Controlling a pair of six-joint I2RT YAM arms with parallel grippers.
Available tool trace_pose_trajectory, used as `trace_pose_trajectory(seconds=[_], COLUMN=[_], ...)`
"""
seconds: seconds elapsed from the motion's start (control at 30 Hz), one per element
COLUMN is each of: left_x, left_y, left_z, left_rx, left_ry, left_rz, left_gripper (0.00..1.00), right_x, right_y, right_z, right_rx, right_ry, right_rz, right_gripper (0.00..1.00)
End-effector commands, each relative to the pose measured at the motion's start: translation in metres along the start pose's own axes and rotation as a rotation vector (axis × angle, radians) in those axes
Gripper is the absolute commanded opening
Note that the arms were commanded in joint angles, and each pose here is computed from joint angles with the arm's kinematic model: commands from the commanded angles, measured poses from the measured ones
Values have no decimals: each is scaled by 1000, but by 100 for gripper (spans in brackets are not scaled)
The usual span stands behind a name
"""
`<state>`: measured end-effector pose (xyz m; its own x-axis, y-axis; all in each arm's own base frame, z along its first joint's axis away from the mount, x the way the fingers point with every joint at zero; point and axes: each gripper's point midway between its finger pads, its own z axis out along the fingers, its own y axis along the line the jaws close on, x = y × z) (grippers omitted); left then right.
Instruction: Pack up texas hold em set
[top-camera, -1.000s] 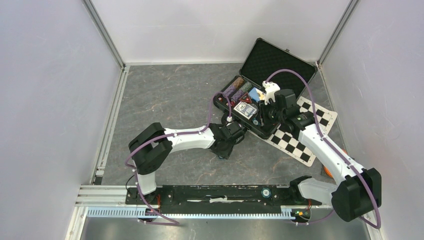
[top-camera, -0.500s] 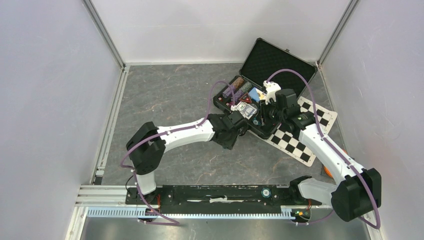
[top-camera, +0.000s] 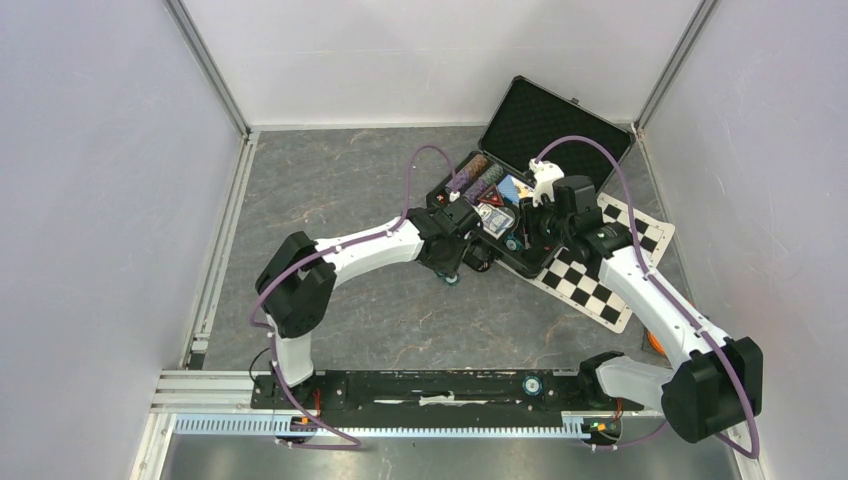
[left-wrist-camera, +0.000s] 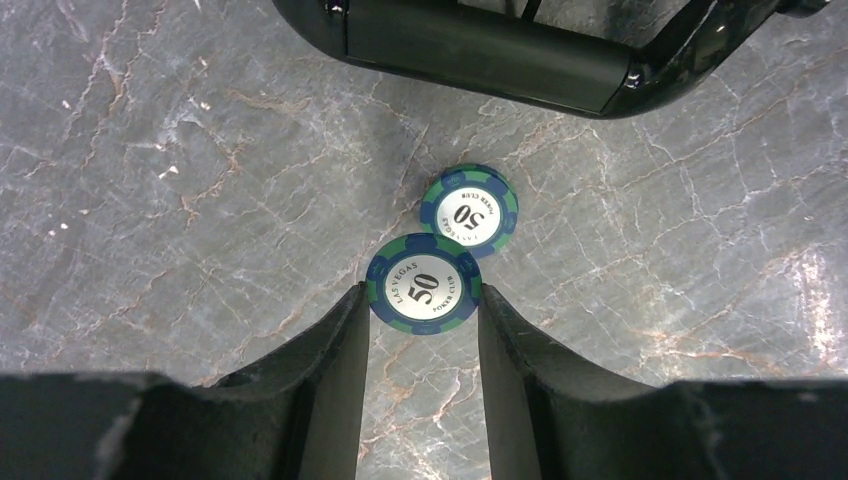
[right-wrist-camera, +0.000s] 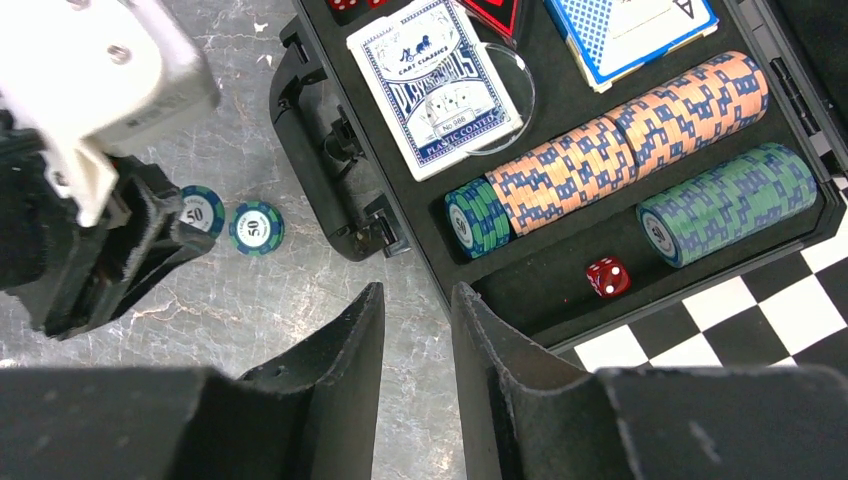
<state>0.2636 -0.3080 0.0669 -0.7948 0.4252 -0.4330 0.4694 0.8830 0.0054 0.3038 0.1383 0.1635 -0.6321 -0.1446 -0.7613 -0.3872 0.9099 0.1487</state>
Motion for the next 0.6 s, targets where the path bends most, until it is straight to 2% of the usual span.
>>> trace_pose_trajectory(seconds=[0.0,0.57], left_x=[-23,-18], left_y=[-10,-20], left_z=[4,30], left_rx=[45,81], left_ry=[-52,-23], left_rz=[42,64], left_gripper=[47,47], right_x=[-25,-19], right_y=[2,0], right_z=[-7,-5], right_rx=[-8,-4], right_ry=[-57,-36], right_rz=[6,17], right_gripper=[36,36])
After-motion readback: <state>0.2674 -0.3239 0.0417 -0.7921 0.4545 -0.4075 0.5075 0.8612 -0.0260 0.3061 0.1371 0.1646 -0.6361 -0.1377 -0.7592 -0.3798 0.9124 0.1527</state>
